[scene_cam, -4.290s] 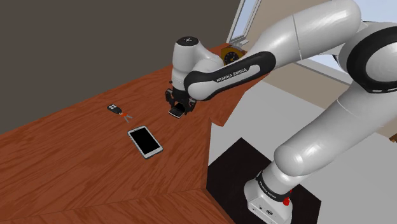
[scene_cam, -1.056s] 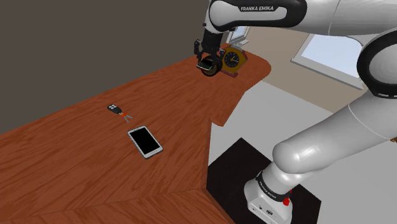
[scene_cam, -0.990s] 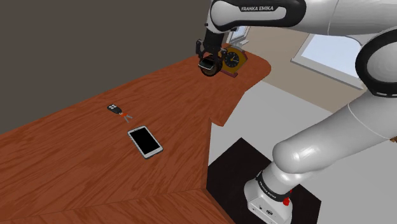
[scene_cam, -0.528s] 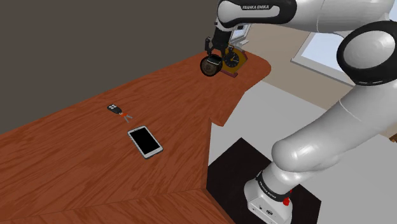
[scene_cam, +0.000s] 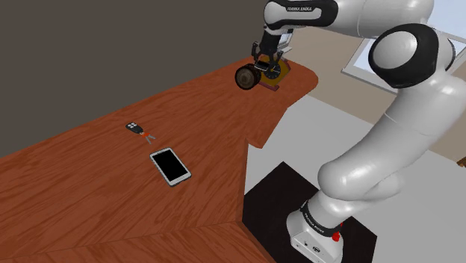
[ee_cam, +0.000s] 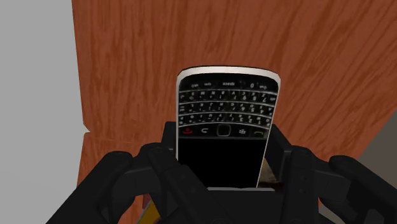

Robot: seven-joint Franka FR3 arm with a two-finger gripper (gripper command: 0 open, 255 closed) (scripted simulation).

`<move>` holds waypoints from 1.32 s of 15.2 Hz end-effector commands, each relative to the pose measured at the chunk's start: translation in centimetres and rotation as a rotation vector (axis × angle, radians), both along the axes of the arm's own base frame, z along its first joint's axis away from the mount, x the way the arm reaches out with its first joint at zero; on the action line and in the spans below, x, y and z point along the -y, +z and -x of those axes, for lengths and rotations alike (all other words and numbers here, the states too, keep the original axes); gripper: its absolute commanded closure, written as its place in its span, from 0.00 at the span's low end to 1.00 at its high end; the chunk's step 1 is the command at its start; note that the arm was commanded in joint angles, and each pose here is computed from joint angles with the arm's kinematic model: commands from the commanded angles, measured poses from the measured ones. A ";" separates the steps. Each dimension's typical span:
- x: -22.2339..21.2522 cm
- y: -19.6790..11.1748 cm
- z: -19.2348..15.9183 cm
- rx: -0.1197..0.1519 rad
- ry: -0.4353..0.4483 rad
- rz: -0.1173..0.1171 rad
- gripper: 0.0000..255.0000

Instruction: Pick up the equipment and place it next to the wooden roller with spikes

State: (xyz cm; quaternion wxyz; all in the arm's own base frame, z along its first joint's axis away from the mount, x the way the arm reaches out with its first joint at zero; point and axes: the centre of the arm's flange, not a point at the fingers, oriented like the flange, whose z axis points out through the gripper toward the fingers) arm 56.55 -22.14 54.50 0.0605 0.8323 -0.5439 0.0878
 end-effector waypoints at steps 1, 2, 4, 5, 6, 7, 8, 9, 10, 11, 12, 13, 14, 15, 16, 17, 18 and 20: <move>2.5 -0.2 -0.5 0.000 0.001 0.000 1.00; 3.7 -0.2 -0.7 0.000 0.001 0.000 1.00; 6.3 -0.2 -1.3 0.000 0.001 0.000 1.00; 7.6 -0.2 -1.6 0.000 0.001 0.000 1.00; 8.9 -0.2 -1.9 0.000 0.001 0.000 1.00; 10.2 -0.2 -2.2 0.000 0.001 0.000 1.00; 11.5 -0.2 -2.5 0.000 0.001 0.000 1.00; 12.8 -0.2 -2.7 0.000 0.001 0.000 1.00; 14.1 -0.2 -3.0 0.000 0.001 0.000 1.00; 15.3 -0.2 -3.3 0.000 0.001 0.000 1.00; 16.6 -0.2 -3.6 0.000 0.001 0.000 1.00; 17.9 -0.2 -3.9 0.000 0.001 0.000 1.00; 18.2 -0.2 -4.0 0.000 0.001 0.000 1.00; 18.2 -0.8 -4.0 0.000 0.001 0.000 1.00; 18.2 -1.3 -3.9 0.000 0.001 0.000 1.00; 18.2 -1.8 -4.0 0.000 0.001 0.000 1.00; 18.2 -2.4 -4.0 0.000 0.001 0.000 1.00; 18.2 -3.4 -4.0 0.000 0.001 0.000 1.00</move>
